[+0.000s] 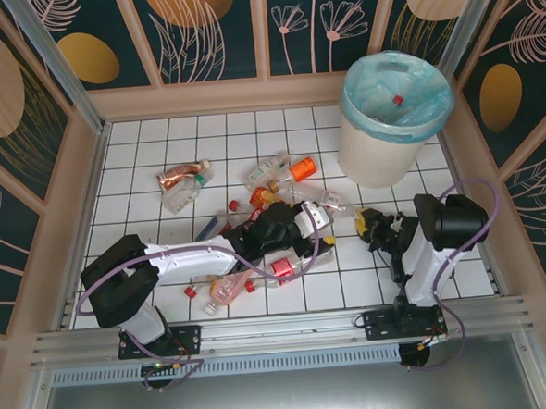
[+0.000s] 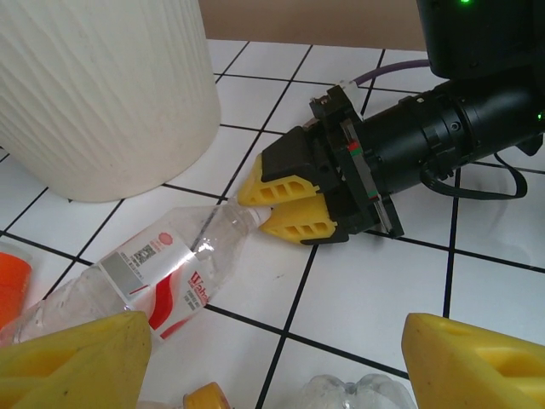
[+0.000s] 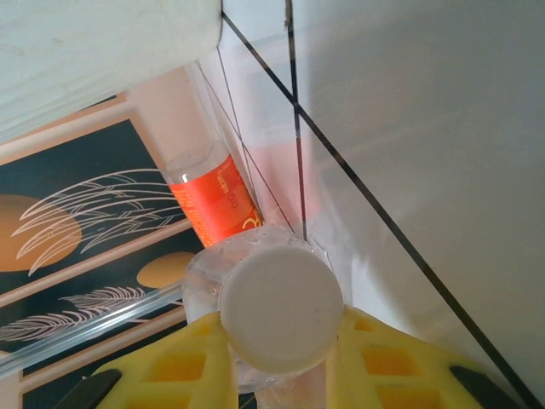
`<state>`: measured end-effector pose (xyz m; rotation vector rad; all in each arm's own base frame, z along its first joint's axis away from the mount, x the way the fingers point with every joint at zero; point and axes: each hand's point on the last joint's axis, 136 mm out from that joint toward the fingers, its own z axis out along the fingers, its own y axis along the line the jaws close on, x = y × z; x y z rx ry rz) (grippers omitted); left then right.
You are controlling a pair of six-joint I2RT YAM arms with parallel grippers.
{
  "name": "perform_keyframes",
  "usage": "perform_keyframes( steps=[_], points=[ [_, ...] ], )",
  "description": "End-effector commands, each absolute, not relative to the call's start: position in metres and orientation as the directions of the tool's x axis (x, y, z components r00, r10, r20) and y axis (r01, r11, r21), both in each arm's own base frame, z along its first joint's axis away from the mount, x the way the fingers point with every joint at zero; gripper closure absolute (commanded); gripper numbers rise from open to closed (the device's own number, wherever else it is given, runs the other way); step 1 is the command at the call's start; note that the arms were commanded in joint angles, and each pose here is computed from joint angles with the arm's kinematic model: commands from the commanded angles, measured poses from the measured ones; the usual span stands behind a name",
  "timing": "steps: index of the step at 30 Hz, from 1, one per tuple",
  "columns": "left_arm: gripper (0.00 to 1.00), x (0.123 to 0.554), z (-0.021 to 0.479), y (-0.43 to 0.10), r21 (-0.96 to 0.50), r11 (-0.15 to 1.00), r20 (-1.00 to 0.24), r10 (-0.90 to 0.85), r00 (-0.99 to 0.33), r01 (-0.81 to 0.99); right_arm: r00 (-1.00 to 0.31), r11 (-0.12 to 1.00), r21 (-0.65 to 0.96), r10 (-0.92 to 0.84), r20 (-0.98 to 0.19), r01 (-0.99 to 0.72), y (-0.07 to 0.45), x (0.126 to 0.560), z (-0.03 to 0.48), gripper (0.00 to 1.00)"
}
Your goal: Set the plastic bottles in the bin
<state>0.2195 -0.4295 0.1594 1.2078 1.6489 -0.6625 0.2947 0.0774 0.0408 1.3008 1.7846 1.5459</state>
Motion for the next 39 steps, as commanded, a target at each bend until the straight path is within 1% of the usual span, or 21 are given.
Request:
perform_keyframes(
  steps=[1, 6, 17, 25, 27, 34, 37, 39],
  points=[
    [0.22, 0.220, 0.164, -0.433, 0.099, 0.372, -0.913, 0.402, -0.064, 0.923, -0.417, -0.107, 0.866, 0.843, 0.339, 0.488, 0.084, 0.242, 0.021, 0.78],
    [0.22, 0.221, 0.164, -0.430, 0.107, 0.380, -0.913, 0.404, -0.061, 0.919, -0.410, -0.097, 0.891, 0.862, 0.298, 0.444, 0.078, 0.244, 0.031, 0.80],
    [0.22, 0.221, 0.167, -0.431, 0.105, 0.379, -0.917, 0.395, -0.058, 0.919, -0.409, -0.101, 0.892, 0.862, 0.299, 0.440, 0.078, 0.242, 0.033, 0.80],
    [0.22, 0.221, 0.172, -0.429, 0.109, 0.385, -0.920, 0.389, -0.054, 0.917, -0.423, -0.085, 0.898, 0.860, 0.285, 0.431, 0.080, 0.241, 0.035, 0.81],
    [0.22, 0.221, 0.175, -0.429, 0.110, 0.386, -0.922, 0.384, -0.051, 0.916, -0.427, -0.077, 0.901, 0.861, 0.276, 0.426, 0.080, 0.241, 0.035, 0.83],
    [0.22, 0.221, 0.179, -0.428, 0.111, 0.388, -0.924, 0.379, -0.049, 0.915, -0.427, -0.054, 0.898, 0.866, 0.260, 0.437, 0.079, 0.238, 0.031, 0.83],
    [0.22, 0.221, 0.180, -0.428, 0.111, 0.390, -0.925, 0.378, -0.049, 0.914, -0.424, -0.044, 0.892, 0.868, 0.257, 0.449, 0.079, 0.237, 0.027, 0.82],
    [0.22, 0.221, 0.180, -0.428, 0.111, 0.389, -0.925, 0.378, -0.048, 0.915, -0.423, -0.037, 0.887, 0.869, 0.256, 0.460, 0.079, 0.235, 0.024, 0.78]
  ],
)
